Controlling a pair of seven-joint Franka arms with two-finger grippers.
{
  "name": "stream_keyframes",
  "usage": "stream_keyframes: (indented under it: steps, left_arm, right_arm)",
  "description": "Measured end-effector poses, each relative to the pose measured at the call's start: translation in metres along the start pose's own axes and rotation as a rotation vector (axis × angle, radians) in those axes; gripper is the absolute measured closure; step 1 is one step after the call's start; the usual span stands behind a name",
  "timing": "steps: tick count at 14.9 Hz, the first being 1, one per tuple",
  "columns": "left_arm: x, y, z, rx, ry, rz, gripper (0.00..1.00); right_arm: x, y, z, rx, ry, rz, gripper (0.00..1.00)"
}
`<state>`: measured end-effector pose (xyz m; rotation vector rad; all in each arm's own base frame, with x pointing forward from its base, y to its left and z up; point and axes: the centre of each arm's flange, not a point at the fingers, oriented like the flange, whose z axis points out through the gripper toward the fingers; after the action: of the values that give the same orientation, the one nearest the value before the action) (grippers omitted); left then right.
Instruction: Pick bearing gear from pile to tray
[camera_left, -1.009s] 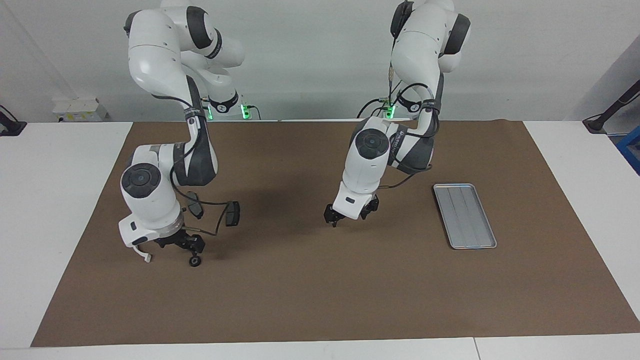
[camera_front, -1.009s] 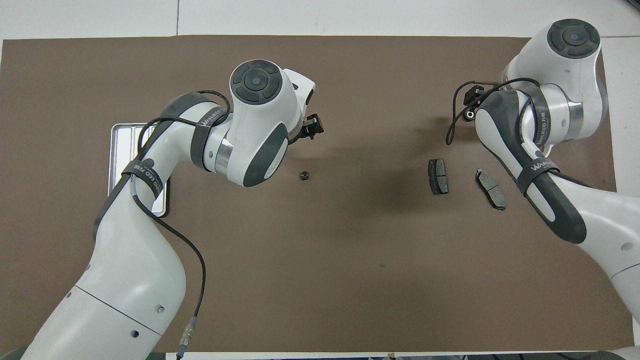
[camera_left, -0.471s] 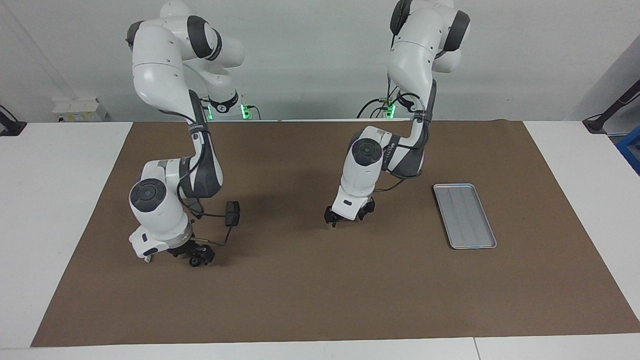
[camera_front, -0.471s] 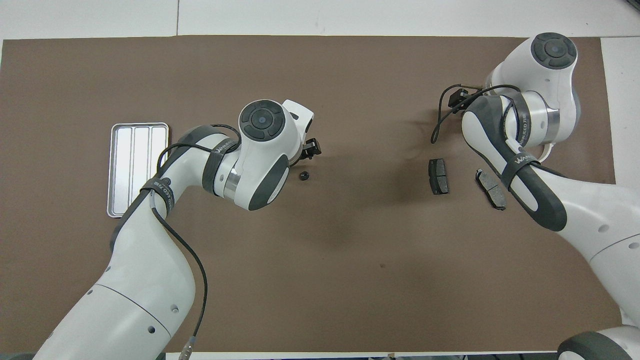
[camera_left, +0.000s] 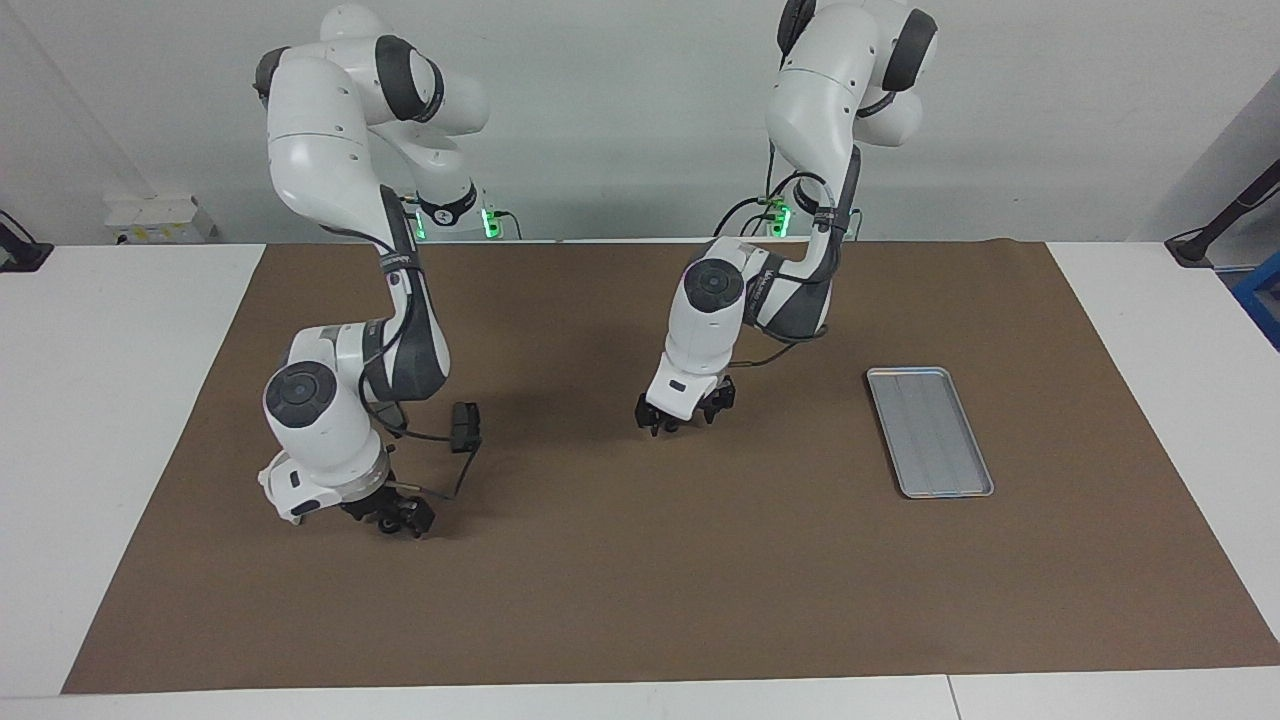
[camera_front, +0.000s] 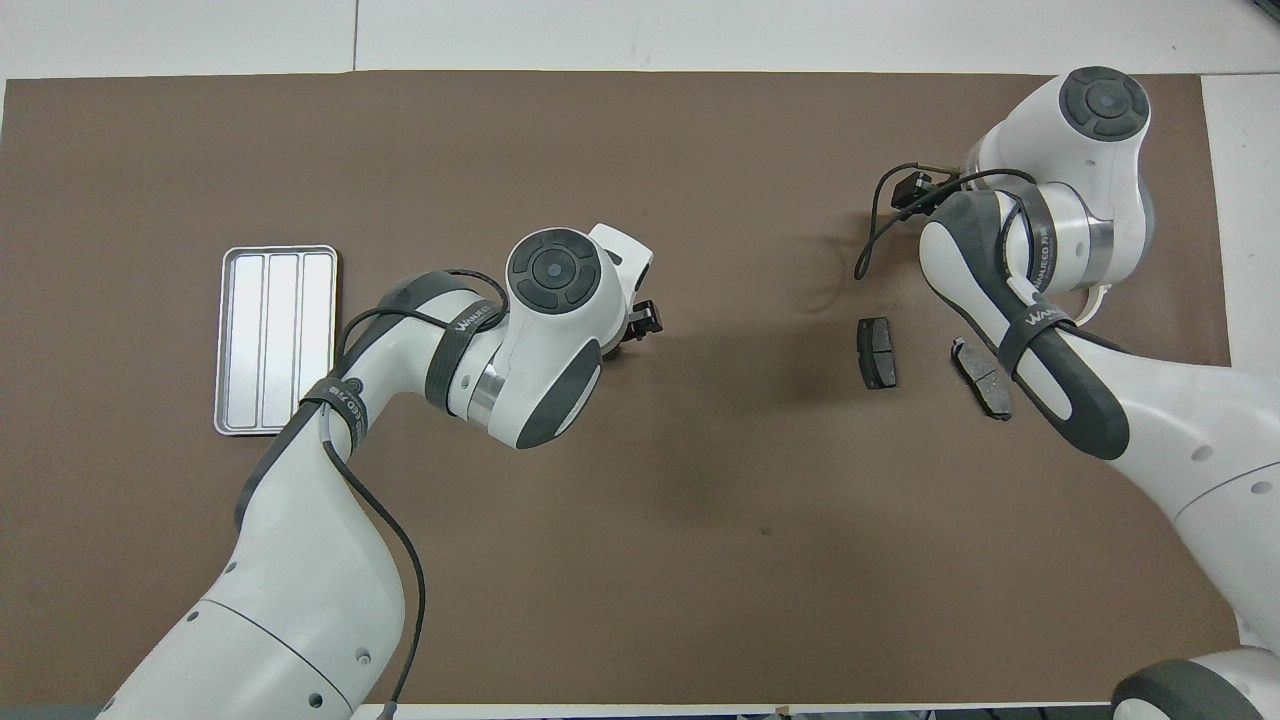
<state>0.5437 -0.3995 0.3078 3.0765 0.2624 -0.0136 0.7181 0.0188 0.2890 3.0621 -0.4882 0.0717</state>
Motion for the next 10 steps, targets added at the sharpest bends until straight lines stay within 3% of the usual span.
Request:
stream_keyframes:
  steps: [8,10]
  left_arm:
    - [-0.01,0.005,0.006,0.001,0.0,0.004,0.0]
    - [-0.012,0.002,0.013,-0.001,0.002,0.004,0.0]
  right_arm:
    - [-0.003,0.004,0.013,-0.01,-0.023,0.004,0.0]
    - [-0.002,0.002,0.01,-0.005,-0.019,0.003,0.17]
